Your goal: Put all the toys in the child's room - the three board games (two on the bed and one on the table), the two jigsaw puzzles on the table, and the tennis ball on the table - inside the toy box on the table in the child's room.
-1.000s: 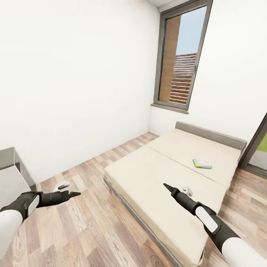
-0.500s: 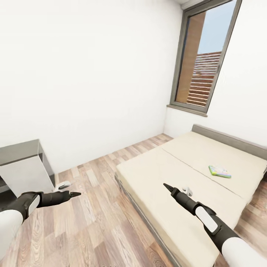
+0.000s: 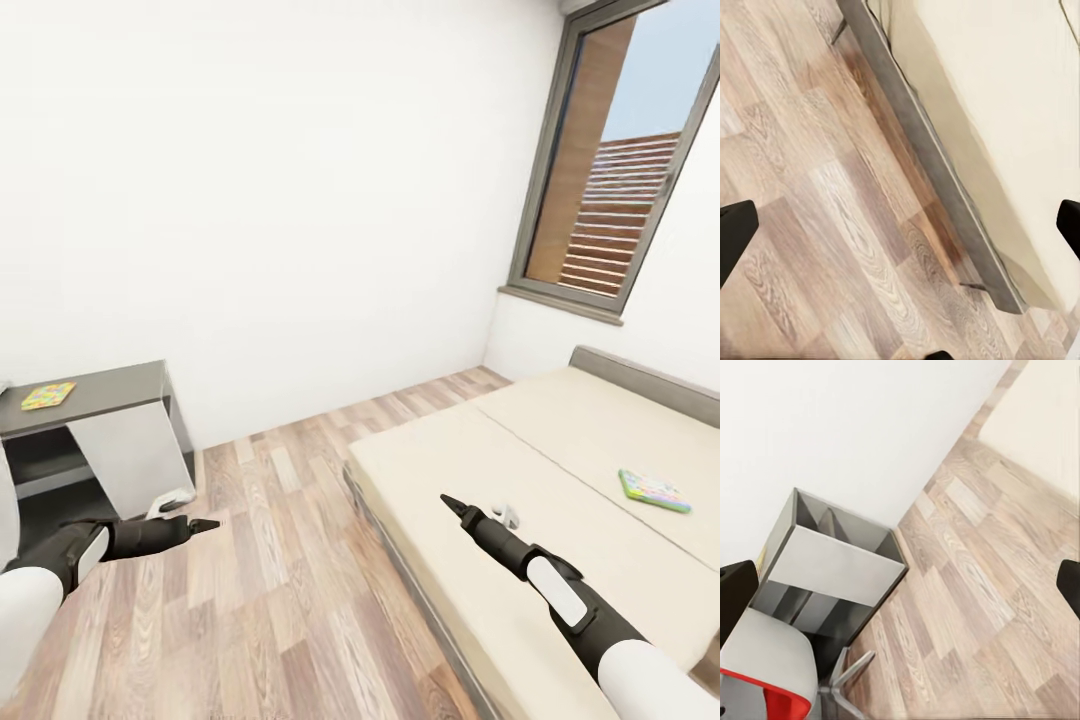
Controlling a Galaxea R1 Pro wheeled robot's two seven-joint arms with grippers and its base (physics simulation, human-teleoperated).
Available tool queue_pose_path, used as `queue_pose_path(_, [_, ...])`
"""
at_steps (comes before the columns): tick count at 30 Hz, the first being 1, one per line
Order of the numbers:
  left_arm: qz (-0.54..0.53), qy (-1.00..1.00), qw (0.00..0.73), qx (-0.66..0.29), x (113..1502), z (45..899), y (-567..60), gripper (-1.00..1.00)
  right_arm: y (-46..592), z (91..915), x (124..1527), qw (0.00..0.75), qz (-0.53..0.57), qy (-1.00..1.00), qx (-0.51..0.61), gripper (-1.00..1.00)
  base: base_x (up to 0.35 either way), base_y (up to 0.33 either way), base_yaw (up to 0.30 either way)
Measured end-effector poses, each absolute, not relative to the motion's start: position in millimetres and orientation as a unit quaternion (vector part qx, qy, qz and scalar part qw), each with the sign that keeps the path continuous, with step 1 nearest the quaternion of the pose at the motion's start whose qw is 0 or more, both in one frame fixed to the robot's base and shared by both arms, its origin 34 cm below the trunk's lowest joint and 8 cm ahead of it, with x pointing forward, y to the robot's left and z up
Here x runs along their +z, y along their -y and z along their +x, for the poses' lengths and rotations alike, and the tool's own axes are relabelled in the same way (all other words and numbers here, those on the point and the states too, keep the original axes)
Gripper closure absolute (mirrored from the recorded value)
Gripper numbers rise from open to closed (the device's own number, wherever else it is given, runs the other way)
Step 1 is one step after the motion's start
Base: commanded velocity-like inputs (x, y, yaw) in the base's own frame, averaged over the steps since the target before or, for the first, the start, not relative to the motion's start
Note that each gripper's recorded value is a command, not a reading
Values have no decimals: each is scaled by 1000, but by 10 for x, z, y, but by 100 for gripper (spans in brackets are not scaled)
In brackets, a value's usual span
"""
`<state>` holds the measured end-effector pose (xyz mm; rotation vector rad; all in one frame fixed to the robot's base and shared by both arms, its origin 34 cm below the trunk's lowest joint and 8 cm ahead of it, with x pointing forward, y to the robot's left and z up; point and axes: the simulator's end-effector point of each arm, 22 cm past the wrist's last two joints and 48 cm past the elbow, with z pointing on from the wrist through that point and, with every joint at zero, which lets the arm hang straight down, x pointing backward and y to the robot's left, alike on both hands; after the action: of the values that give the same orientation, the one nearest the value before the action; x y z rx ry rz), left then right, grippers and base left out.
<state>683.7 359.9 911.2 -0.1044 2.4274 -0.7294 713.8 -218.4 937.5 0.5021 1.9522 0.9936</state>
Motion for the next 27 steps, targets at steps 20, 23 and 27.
queue_pose_path(20, [-32, -911, 308, -271, 9126, 6865, -3600, -100, 2214, 7142, 9376, 434, 202, -783, 397, -100, -6, -23, 231])
queue_pose_path(23, [-31, -911, 308, -271, 9127, 6867, -3600, -100, 2216, 7142, 9377, 434, 202, -783, 397, -100, -70, -150, 25])
queue_pose_path(27, [-31, -911, 309, -271, 9129, 6869, -3601, -100, 2216, 7141, 9378, 434, 202, -783, 397, -100, -34, -86, 8])
